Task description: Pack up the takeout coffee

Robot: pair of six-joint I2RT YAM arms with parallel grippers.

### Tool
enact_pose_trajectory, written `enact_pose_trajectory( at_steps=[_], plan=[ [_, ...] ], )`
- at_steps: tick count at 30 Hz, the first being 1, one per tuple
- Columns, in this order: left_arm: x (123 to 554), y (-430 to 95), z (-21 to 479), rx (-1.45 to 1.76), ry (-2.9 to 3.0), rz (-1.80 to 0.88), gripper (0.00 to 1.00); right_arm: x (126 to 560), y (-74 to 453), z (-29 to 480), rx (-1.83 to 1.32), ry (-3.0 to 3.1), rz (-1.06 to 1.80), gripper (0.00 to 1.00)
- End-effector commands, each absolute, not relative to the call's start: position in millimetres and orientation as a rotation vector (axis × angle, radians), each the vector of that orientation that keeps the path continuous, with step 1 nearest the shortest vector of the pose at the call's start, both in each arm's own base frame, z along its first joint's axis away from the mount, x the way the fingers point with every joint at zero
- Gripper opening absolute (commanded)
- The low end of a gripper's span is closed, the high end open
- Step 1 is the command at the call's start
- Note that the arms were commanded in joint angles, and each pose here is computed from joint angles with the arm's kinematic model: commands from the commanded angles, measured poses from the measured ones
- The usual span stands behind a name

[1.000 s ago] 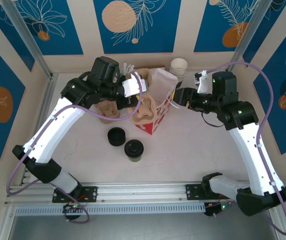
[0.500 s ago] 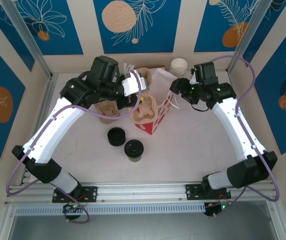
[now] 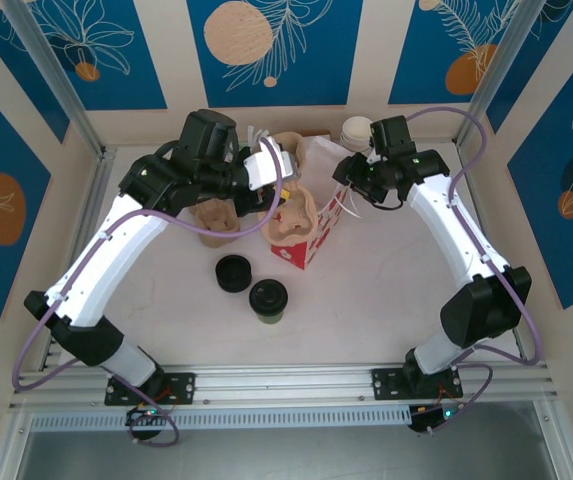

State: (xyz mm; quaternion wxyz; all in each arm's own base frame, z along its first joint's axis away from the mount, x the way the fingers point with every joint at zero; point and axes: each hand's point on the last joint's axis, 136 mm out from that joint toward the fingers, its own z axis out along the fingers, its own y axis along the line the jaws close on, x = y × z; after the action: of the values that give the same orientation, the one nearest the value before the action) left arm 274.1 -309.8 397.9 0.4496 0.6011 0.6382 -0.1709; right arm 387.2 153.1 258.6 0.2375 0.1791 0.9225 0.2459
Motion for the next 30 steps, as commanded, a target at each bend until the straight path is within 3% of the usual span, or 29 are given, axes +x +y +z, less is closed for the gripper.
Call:
enact_pose_trajectory(
  at_steps=[1,8,22,30],
  plan=[
    [272,-317,413,1.466,1.538,-0.471,0.35,387,154,264,0.481,2.529,0.66,0.51],
    [271,-321,417,1.462,1.524,-0.493,0.35,384,156,257,0.462,2.553,0.664,0.45],
    [266,-333,422,1.471,1.484,-0.56,0.36,366,148,272,0.379,2.548,0.616,0.03],
    [259,-356,413,1.524,1.458,-0.618,0.37,331,137,284,0.318,2.601,0.586,0.01]
  ],
)
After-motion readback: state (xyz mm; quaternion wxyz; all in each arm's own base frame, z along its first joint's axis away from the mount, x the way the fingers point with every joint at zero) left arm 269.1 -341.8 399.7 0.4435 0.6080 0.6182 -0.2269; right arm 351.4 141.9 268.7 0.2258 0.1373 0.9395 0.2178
